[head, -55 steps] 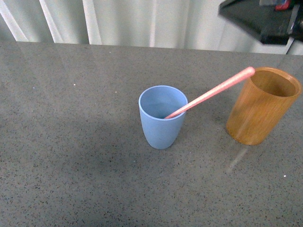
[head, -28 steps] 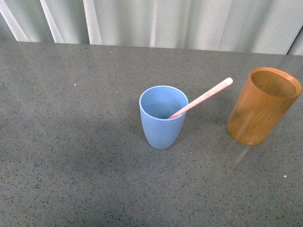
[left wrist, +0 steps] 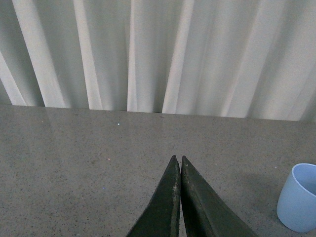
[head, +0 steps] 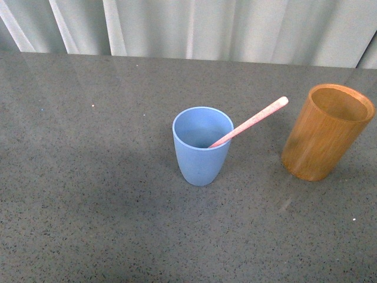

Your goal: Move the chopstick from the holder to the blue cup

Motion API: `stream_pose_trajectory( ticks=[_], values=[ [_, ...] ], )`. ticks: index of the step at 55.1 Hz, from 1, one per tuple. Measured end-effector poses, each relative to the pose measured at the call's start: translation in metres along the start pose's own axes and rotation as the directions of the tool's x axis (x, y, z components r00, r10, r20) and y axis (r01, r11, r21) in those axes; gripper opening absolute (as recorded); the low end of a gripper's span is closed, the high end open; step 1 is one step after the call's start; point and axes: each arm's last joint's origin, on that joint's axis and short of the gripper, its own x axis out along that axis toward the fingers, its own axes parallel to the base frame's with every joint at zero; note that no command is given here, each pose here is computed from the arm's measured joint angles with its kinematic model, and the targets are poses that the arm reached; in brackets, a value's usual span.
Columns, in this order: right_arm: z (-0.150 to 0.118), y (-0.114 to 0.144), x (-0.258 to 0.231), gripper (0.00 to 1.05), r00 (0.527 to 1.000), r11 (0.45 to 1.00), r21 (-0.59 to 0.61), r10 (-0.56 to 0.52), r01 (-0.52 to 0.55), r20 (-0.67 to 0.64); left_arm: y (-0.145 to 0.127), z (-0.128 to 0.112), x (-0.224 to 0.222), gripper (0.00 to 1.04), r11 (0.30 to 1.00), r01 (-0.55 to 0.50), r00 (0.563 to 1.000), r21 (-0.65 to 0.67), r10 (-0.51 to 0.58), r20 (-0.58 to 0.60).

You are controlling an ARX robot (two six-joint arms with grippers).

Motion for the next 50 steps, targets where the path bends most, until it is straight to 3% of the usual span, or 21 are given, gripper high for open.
stream_pose_trajectory(
  ticks=[50],
  values=[
    [0.007, 0.0, -0.032, 0.01, 1.0, 1.0, 0.0, 0.004, -0.004, 0.021, 0.0, 0.0, 0.0, 0.04, 1.0, 0.0, 1.0, 0.0, 0.0, 0.0]
  ],
)
